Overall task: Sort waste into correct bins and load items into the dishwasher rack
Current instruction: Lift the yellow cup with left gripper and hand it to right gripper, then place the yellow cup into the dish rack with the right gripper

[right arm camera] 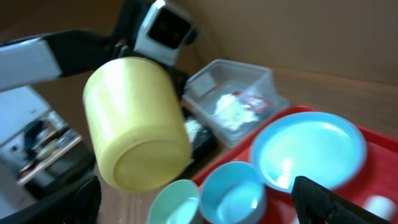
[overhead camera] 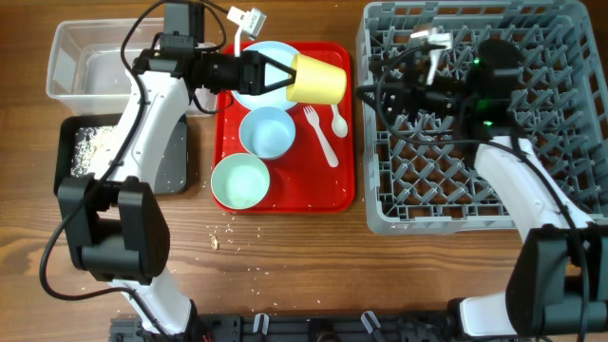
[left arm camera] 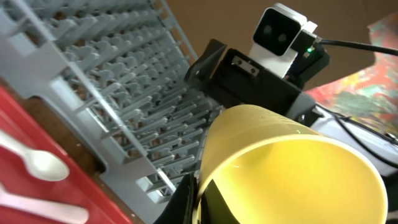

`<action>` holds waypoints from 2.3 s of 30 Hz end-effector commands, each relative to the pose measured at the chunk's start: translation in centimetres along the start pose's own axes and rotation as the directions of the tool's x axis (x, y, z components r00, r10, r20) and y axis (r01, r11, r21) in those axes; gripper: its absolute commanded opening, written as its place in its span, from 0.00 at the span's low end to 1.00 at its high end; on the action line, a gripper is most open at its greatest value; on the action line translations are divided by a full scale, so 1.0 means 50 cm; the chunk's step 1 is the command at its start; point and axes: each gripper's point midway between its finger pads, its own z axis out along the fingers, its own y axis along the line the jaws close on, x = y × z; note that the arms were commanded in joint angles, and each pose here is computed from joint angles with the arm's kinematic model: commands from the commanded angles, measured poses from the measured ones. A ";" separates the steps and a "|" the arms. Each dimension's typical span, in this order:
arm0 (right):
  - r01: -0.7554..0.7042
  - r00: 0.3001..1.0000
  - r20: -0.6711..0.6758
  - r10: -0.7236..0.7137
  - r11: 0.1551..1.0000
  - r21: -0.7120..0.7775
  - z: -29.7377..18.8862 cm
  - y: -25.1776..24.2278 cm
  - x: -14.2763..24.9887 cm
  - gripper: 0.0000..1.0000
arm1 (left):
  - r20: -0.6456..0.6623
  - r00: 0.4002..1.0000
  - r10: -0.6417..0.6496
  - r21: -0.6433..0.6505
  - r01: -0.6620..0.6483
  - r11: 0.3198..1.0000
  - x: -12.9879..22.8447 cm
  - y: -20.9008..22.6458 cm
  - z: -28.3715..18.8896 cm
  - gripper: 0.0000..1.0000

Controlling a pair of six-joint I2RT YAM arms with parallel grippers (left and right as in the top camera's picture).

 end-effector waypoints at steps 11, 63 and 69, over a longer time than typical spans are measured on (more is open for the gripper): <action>0.007 0.999 -0.049 -0.017 0.979 -0.205 0.040 0.085 0.007 0.91 | -0.030 0.999 0.017 0.046 -0.016 0.999 0.006 -0.029 0.028 0.04; -0.060 0.601 -0.197 0.775 0.290 0.955 -0.252 -0.125 0.232 0.93 | 0.058 0.998 -0.019 -0.853 0.060 0.519 -0.001 0.342 -0.156 0.73; -0.069 0.886 -0.225 0.407 0.593 0.802 -0.019 -0.129 -0.002 0.82 | 0.143 0.988 -0.048 -0.855 0.148 0.497 -0.008 0.320 -0.184 0.71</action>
